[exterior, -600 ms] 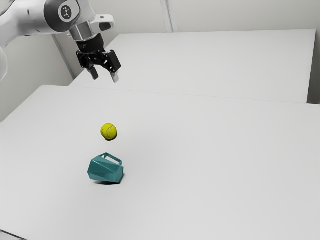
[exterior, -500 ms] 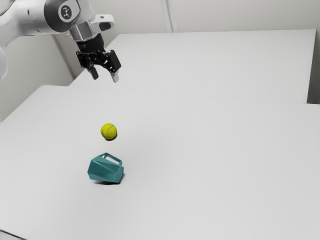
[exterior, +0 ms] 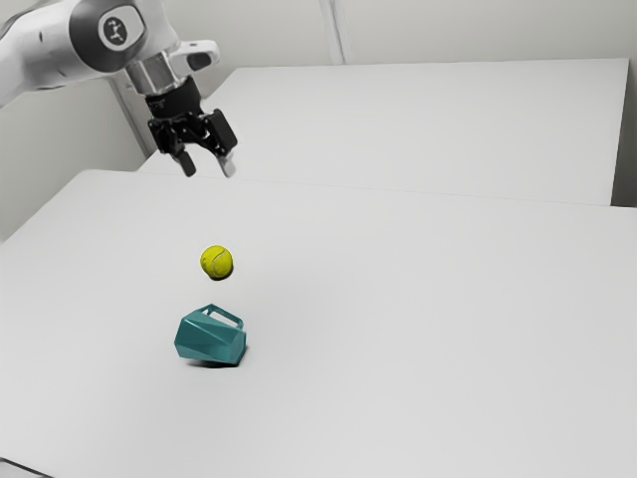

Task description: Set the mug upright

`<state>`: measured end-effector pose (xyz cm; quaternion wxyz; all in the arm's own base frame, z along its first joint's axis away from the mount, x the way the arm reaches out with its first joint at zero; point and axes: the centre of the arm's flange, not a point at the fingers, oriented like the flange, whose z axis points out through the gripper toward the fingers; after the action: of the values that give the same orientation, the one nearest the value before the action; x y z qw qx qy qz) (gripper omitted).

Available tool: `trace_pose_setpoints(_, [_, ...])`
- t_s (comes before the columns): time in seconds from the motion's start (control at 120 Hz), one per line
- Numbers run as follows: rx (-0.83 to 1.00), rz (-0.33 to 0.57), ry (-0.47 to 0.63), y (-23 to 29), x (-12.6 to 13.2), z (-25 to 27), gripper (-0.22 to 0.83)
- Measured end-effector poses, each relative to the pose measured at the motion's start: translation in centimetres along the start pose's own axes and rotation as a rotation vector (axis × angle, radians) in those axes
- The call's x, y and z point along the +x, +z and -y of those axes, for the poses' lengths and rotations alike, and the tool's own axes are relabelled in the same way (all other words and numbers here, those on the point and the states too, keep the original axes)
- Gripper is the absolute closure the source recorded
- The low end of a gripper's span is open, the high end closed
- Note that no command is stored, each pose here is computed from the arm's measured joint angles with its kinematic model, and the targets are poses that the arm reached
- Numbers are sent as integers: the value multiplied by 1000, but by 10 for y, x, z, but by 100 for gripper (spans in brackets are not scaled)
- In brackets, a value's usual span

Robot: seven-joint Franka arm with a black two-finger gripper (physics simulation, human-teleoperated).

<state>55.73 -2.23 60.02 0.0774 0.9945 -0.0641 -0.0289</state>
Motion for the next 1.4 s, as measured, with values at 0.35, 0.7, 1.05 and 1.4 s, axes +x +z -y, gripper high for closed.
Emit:
trace_pose_setpoints(0.35, [-314, 56, -147, 9, -67, 106, 0])
trace_pose_setpoints(0.7, [-540, 76, -212, 81, -134, 198, 0])
trace_pose_setpoints(1.05, [-621, 25, -211, 165, -144, 221, 0])
trace_pose_setpoints(1.4, [-665, -61, -249, 220, -139, 227, 0])
